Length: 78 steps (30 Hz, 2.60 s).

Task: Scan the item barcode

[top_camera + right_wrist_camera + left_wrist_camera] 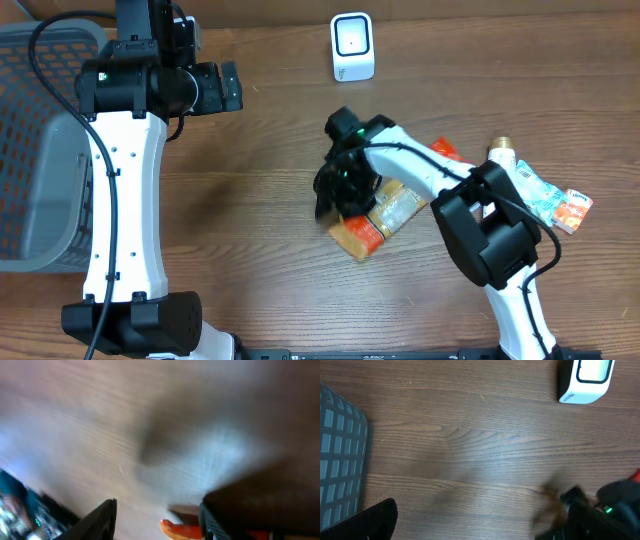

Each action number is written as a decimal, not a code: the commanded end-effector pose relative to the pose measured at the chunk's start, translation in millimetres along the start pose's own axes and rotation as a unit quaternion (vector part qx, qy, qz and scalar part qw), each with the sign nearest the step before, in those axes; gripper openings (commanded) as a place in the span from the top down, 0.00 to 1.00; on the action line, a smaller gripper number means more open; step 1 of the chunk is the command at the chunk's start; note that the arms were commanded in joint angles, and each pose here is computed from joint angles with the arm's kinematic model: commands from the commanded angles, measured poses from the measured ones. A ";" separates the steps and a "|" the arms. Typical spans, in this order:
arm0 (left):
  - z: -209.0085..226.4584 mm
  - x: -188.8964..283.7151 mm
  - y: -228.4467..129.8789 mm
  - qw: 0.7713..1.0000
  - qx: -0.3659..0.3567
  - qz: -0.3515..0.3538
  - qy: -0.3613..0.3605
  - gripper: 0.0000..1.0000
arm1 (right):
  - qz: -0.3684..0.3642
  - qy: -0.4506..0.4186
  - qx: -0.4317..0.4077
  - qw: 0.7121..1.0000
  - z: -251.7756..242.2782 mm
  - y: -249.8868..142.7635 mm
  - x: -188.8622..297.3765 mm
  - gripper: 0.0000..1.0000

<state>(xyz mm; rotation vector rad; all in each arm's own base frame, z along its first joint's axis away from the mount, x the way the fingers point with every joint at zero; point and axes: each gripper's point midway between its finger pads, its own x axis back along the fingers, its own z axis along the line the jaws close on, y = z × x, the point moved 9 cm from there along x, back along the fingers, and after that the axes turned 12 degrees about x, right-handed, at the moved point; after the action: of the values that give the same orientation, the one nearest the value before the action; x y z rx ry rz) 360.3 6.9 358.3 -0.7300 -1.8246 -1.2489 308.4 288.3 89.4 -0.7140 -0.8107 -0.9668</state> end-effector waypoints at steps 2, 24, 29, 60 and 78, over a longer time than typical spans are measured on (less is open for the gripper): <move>-0.6 -0.2 0.9 1.000 -0.008 -0.002 0.002 0.00 | -0.026 -0.031 0.066 0.997 5.8 3.2 28.8 0.45; -0.7 -0.2 0.9 1.000 -0.008 -0.002 0.002 0.00 | -0.146 -0.304 -0.296 0.894 -124.9 -78.2 145.1 0.37; -0.7 -0.2 0.9 1.000 -0.008 -0.002 0.002 0.00 | -0.155 -0.294 -0.264 0.906 -142.0 -74.9 119.7 0.38; -0.7 -0.2 0.9 1.000 -0.008 -0.002 0.002 0.00 | -0.184 -0.058 0.155 0.969 -57.8 -26.8 71.4 0.32; -0.7 -0.2 0.9 1.000 -0.008 -0.002 0.002 0.00 | -0.185 -0.276 -0.109 0.937 -123.9 -15.1 99.2 0.43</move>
<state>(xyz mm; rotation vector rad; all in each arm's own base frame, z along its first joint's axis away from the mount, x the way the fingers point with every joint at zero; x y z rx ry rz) 360.4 6.9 358.3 -0.7298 -1.8249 -1.2491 357.2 136.0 133.0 -1.0063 -1.3470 -1.2648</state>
